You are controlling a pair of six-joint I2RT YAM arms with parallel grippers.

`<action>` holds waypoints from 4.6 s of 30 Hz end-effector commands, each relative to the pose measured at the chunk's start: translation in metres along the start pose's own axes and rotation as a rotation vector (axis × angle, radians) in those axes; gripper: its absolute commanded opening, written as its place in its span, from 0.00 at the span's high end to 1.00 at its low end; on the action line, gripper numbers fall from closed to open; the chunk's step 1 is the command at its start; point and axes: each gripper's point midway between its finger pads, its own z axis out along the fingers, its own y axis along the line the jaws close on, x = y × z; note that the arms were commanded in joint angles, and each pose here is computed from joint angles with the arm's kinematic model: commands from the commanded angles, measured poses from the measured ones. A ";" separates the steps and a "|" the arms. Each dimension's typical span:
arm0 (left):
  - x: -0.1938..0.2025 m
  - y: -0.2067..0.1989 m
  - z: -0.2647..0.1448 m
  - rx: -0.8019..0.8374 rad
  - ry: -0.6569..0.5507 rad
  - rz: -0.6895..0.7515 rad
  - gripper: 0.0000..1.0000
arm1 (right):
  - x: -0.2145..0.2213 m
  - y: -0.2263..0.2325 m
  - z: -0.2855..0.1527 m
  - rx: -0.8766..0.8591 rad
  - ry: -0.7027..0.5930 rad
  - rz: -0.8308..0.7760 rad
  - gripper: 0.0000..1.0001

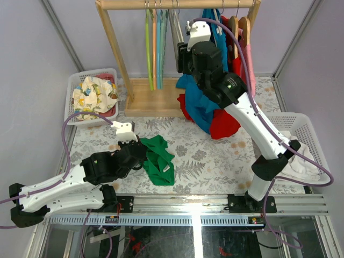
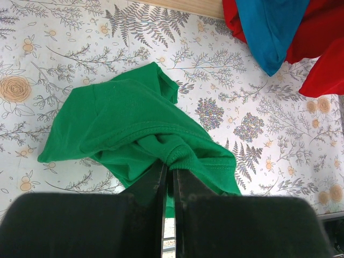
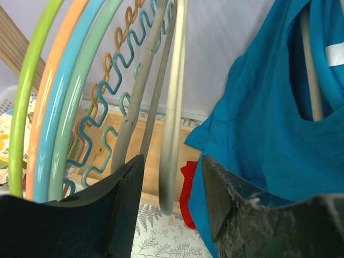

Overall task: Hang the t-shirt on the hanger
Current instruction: Pick up the hanger from the clothesline, then place the T-shirt on the hanger.

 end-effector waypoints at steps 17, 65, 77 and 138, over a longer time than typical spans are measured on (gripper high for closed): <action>-0.026 -0.008 -0.007 0.020 -0.069 -0.049 1.00 | -0.029 -0.005 0.030 -0.078 -0.083 0.041 0.61; -0.029 -0.006 -0.007 -0.007 -0.072 -0.032 1.00 | -0.016 -0.070 -0.068 0.008 -0.067 0.083 1.00; -0.029 -0.009 -0.004 -0.021 -0.060 -0.008 1.00 | 0.118 -0.107 -0.205 -0.098 0.213 0.152 1.00; -0.066 -0.069 0.018 0.060 -0.009 0.102 1.00 | 0.243 0.008 -0.286 -0.880 0.481 0.402 1.00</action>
